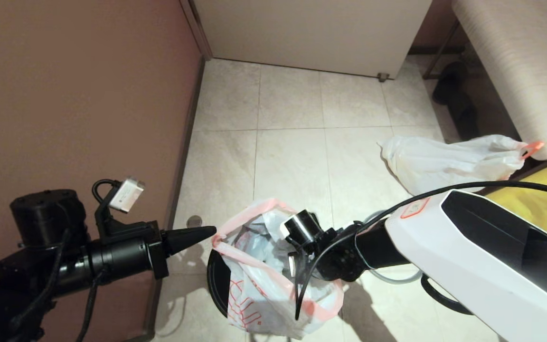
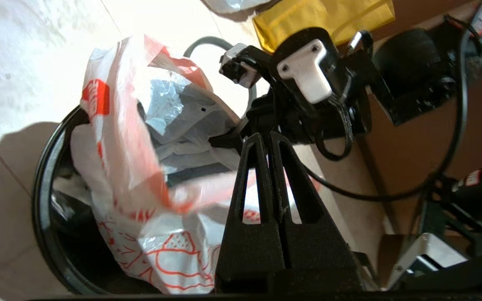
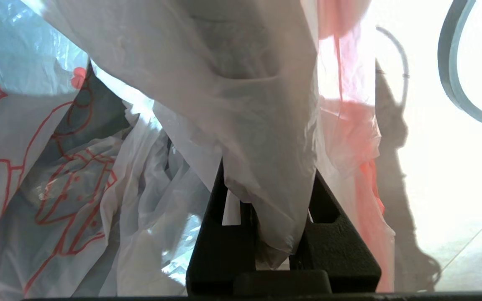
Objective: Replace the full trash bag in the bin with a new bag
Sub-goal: Put the new garbage bag on the trash can
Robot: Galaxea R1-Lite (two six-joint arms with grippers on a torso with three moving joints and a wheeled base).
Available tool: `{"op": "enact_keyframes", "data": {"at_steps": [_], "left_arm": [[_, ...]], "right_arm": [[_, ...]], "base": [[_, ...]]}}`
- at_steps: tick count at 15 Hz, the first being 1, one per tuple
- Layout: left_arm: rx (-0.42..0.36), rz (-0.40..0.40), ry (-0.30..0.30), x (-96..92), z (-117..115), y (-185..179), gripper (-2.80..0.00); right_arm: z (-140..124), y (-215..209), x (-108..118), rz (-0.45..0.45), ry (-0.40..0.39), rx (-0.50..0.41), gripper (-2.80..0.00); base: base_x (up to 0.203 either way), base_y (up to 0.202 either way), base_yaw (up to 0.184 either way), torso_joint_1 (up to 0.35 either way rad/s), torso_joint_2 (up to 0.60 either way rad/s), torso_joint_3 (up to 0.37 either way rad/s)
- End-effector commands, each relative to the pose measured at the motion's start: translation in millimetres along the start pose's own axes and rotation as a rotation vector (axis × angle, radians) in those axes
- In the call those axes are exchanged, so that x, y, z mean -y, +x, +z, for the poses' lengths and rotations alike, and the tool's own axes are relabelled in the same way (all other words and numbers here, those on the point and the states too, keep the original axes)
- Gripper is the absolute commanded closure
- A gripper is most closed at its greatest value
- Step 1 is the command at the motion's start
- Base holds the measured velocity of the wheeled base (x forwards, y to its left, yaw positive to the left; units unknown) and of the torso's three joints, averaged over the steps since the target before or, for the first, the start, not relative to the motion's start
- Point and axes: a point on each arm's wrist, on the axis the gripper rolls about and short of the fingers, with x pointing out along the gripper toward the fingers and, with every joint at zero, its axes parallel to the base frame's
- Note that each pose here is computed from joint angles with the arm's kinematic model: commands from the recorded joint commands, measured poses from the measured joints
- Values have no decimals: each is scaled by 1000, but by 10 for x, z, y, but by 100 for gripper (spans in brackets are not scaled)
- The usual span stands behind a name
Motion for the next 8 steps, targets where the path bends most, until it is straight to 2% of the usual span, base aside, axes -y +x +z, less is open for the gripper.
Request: {"op": "enact_keyframes", "data": {"at_steps": [1,3,6,7,8], "left_arm": [[-22,0,-27,26,87,-11,0],[-87,24,-100,-83,43,80,0],[-181,103,-186,-352,-195,295,0],[-212,143,-198,-437,-283,356,0],[-260,185,-174,-508,-378,397,0]], "right_arm": [[-69,-65,-131,3,-26,8,0],[-126,-87,-202,6,-49,7,0],[-241,-32,-191,-7,-66,-24,0],[-251,2,-178,-11,-63,-26,0],[-246,24,-164,-10,-55,-17,0]], "base": [[0,0,0,0,0,0],[0,0,0,0,0,0],[0,0,0,0,0,0],[0,0,0,0,0,0],[0,0,0,0,0,0]]}}
